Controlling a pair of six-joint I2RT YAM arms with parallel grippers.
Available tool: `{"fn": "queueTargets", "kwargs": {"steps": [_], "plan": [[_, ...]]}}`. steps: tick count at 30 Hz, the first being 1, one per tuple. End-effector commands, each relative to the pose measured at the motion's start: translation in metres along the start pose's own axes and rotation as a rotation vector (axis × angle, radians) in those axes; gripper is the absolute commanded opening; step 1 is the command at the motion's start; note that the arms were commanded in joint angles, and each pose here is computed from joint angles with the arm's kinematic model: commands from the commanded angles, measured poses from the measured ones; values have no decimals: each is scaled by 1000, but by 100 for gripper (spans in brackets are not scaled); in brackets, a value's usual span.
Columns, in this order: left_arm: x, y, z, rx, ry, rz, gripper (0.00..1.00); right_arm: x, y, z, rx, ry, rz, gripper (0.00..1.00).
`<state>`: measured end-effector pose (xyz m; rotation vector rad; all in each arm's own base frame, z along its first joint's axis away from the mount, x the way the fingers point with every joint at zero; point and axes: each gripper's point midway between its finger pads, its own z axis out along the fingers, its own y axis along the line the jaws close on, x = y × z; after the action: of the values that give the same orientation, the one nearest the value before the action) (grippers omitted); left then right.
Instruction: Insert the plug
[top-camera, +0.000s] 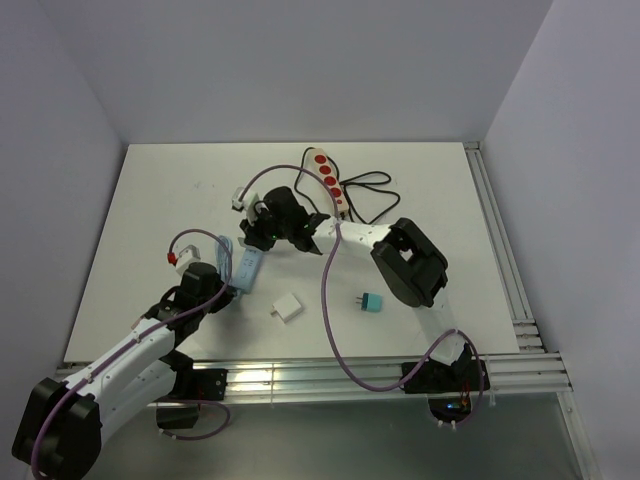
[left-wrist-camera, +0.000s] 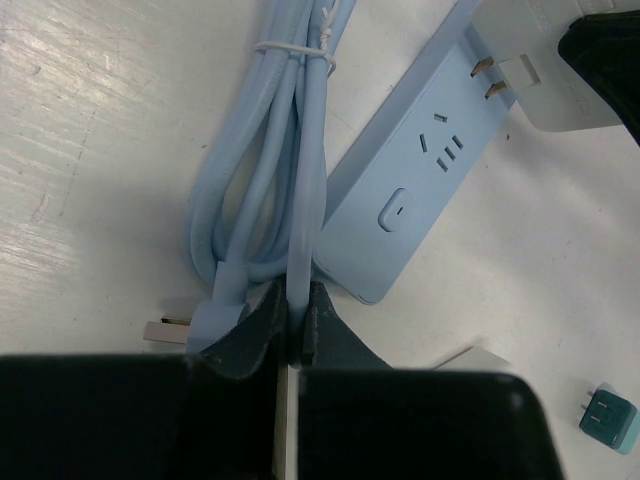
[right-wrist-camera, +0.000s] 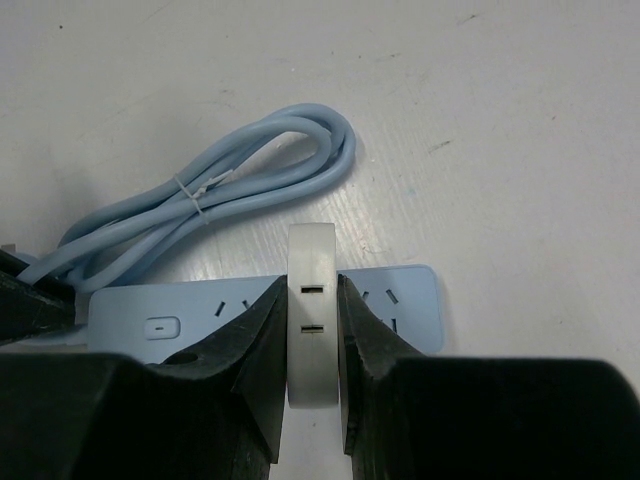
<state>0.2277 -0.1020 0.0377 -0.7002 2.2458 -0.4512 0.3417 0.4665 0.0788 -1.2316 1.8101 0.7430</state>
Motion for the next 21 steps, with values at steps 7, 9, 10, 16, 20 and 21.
{"fn": "queueTargets", "kwargs": {"steps": [7, 9, 10, 16, 20, 21], "plan": [[1, -4, -3, 22, 6, -8, 0, 163, 65, 2, -54, 439, 128, 0], [0, -5, -3, 20, 4, -8, 0, 163, 66, 4, -39, 409, 134, 0], [0, -4, -4, 19, 3, -8, 0, 173, 67, -4, -19, 424, 150, 0], [-1, -5, -3, 24, -3, -13, 0, 181, 58, -11, 66, 351, 150, 0], [-1, -5, -3, 20, -2, -10, 0, 198, 60, -9, 52, 389, 136, 0], [-1, -4, -3, 18, -2, -10, 0, 200, 61, -8, 44, 387, 134, 0]]}}
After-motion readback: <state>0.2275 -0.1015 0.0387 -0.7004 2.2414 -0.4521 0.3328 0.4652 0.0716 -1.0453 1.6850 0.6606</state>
